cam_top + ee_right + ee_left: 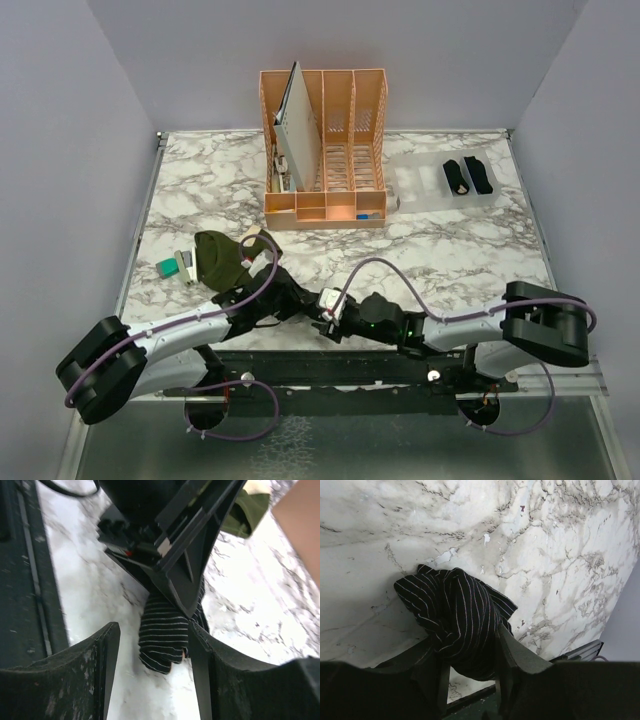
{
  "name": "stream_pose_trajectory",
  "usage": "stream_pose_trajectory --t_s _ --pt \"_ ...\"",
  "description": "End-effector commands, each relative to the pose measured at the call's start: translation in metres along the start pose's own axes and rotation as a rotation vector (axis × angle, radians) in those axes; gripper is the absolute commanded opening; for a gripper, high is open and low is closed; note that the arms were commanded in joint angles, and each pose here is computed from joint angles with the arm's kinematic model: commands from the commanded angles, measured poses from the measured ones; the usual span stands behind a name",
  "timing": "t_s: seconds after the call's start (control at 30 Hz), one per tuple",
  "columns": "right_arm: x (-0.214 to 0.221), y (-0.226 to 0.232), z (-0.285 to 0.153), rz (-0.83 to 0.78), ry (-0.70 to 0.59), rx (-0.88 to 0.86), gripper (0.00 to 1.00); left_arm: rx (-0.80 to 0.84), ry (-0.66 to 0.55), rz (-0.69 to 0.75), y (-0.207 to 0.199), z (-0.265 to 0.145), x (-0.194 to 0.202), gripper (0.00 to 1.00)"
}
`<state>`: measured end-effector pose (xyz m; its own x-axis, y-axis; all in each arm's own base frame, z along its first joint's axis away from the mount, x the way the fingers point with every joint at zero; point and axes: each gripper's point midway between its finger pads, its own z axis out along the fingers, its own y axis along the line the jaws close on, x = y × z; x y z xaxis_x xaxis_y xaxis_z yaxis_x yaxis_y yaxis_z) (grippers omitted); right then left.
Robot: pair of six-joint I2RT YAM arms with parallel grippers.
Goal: Roll the underwear
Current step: Roll the underwear to the corner of the board.
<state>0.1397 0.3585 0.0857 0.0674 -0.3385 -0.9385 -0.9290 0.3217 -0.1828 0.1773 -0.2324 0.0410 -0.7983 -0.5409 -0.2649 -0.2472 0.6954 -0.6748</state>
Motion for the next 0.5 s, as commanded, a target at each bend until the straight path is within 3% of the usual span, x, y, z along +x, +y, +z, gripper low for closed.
stream_pose_trajectory --t_s 0.0,0.13,0.47 --pt "0.015 -0.025 0.004 -0.196 0.09 0.18 0.6 -0.089 0.054 -0.006 0.018 -0.002 0.01 0.32" --pt "0.004 -0.015 0.012 -0.223 0.023 0.192 0.6 -0.097 0.065 -0.006 0.019 -0.002 0.012 0.32" --pt "0.023 -0.008 0.029 -0.246 0.075 0.218 0.56 -0.111 0.061 -0.008 0.02 -0.003 0.011 0.32"
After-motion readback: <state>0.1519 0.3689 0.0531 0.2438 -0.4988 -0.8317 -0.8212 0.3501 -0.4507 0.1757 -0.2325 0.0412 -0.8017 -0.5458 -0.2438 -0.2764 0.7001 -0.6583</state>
